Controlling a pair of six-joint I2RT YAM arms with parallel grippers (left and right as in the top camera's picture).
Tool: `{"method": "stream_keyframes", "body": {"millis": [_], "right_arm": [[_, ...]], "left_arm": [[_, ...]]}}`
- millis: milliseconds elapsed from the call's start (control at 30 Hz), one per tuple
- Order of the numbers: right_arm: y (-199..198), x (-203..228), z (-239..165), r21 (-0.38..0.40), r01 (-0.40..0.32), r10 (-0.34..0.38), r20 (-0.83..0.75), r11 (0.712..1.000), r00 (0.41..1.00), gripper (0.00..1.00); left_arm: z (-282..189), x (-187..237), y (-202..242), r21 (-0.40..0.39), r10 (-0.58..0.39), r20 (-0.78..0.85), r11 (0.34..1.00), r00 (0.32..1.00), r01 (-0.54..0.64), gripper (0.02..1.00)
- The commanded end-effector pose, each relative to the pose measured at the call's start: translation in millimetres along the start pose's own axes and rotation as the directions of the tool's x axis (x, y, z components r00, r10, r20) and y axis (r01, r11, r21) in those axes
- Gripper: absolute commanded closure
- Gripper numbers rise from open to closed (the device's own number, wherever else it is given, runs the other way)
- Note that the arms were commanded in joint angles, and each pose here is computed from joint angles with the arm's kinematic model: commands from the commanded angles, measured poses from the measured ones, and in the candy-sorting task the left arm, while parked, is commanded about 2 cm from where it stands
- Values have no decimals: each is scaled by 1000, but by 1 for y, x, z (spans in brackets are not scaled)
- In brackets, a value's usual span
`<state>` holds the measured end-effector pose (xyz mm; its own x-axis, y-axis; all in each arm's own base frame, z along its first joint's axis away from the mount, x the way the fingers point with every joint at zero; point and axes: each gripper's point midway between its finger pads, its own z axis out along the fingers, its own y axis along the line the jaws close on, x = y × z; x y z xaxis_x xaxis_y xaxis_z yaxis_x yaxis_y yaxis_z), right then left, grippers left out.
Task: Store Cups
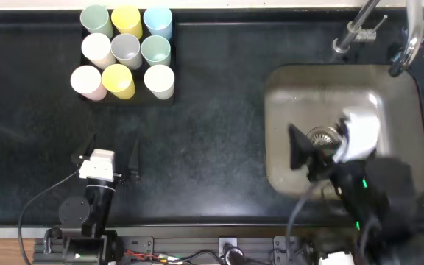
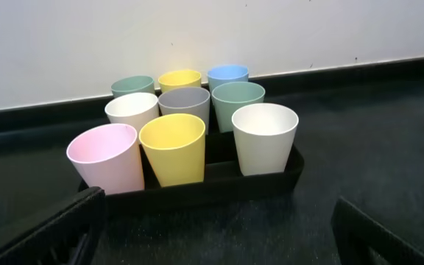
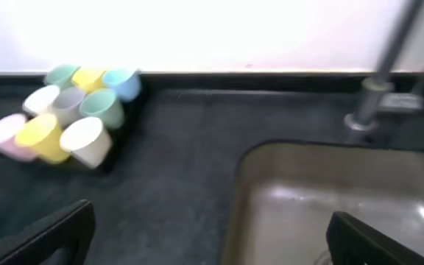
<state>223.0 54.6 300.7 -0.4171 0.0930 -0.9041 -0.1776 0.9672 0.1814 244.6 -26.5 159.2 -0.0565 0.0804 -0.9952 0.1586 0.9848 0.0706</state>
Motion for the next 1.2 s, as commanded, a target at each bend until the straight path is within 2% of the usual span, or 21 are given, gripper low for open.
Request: {"method": "stream_keyframes", "body": {"millis": [33,333,467,567,633,800,1100,1200], "right_arm": [[-24,22,1,92,-28,21,73,995,997,3],[-52,83,30,173,-33,12,119,984,993,3],[-52,67,30,182,38,-84,251,983,964,3],[-49,51,26,200,112,-180,366,973,913,3],[-47,44,22,207,134,-213,430,969,877,3],[-40,54,28,160,155,-213,458,975,863,3],[-41,56,36,160,145,-211,566,976,797,3],[-46,67,43,172,145,-216,528,974,821,3]], "left_arm": [[-1,-2,-4,21,-1,9,1000,1000,1,18],[-1,-2,-4,21,-1,10,1000,1000,1,18],[-1,-2,-4,21,-2,10,1000,1000,2,18],[-1,-2,-4,21,-2,9,1000,1000,2,18],[-1,-2,-4,21,-1,9,1000,1000,1,18],[-1,-2,-4,21,-2,9,1000,1000,2,20],[-1,-2,-4,21,-2,9,1000,1000,2,18],[-1,-2,-4,21,-2,10,1000,1000,2,18]]}}
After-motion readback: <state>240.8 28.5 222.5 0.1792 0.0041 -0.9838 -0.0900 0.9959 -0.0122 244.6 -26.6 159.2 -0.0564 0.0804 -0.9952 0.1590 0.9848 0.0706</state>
